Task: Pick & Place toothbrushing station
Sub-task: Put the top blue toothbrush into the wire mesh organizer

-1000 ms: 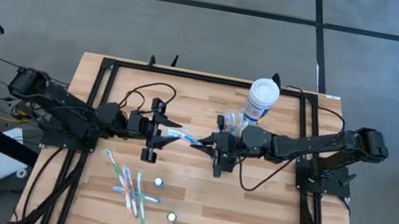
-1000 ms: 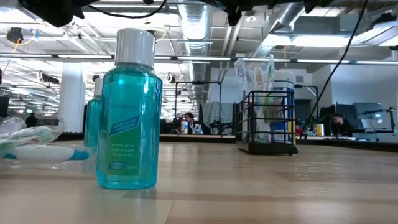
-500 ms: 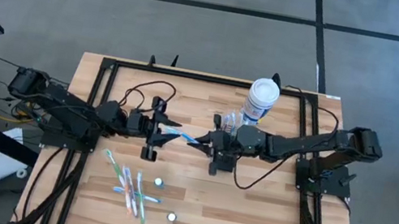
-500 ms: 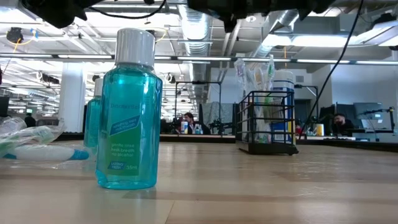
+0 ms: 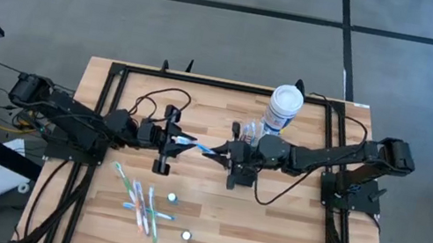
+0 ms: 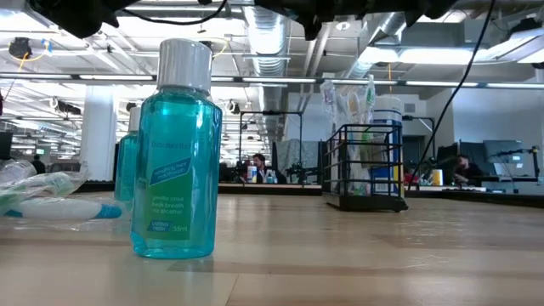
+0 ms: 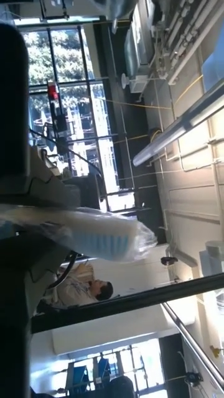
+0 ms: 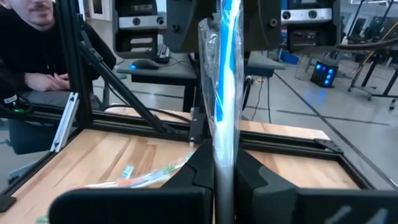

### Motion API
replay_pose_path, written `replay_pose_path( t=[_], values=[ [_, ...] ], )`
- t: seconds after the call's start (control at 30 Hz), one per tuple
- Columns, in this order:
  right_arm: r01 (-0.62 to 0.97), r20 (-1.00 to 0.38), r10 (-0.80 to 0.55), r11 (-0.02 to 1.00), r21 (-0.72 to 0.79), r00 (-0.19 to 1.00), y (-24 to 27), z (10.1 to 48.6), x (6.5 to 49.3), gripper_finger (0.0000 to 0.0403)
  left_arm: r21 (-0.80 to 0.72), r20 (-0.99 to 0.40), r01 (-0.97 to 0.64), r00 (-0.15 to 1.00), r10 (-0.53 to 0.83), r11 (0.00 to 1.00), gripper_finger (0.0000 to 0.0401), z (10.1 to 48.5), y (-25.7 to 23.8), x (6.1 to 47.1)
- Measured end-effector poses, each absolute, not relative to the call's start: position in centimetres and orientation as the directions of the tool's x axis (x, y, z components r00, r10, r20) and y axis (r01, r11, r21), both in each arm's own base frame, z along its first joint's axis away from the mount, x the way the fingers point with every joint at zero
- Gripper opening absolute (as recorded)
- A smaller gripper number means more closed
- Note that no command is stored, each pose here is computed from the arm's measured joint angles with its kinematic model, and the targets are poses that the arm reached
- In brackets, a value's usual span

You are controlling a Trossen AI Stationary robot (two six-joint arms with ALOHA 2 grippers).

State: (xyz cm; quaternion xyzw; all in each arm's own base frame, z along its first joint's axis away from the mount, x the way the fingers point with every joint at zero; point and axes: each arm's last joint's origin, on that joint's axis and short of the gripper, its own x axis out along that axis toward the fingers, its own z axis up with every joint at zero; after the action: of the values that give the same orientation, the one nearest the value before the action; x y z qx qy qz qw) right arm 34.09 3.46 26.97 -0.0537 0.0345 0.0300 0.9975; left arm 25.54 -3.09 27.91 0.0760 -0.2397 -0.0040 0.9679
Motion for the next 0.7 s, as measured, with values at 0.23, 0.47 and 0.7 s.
replay_pose_path(
  t=[0.23,0.47,0.7],
  values=[
    [-0.067,-0.052,0.062,0.992,-0.106,0.997,3.41,27.17,34.10,0.0008,0.176,0.459,-0.043,0.887,-0.044,0.983,0.0049,27.86,-3.09,25.56],
    [-0.072,-0.069,0.065,0.993,-0.099,0.995,3.42,27.04,34.07,0.0009,0.178,0.458,-0.043,0.888,-0.044,0.983,0.0010,27.83,-3.09,25.56],
    [-0.075,-0.076,0.067,0.992,-0.099,0.995,3.44,26.87,34.17,0.0020,0.175,0.457,-0.051,0.889,-0.035,0.983,0.0007,27.78,-3.07,25.57]
  ],
)
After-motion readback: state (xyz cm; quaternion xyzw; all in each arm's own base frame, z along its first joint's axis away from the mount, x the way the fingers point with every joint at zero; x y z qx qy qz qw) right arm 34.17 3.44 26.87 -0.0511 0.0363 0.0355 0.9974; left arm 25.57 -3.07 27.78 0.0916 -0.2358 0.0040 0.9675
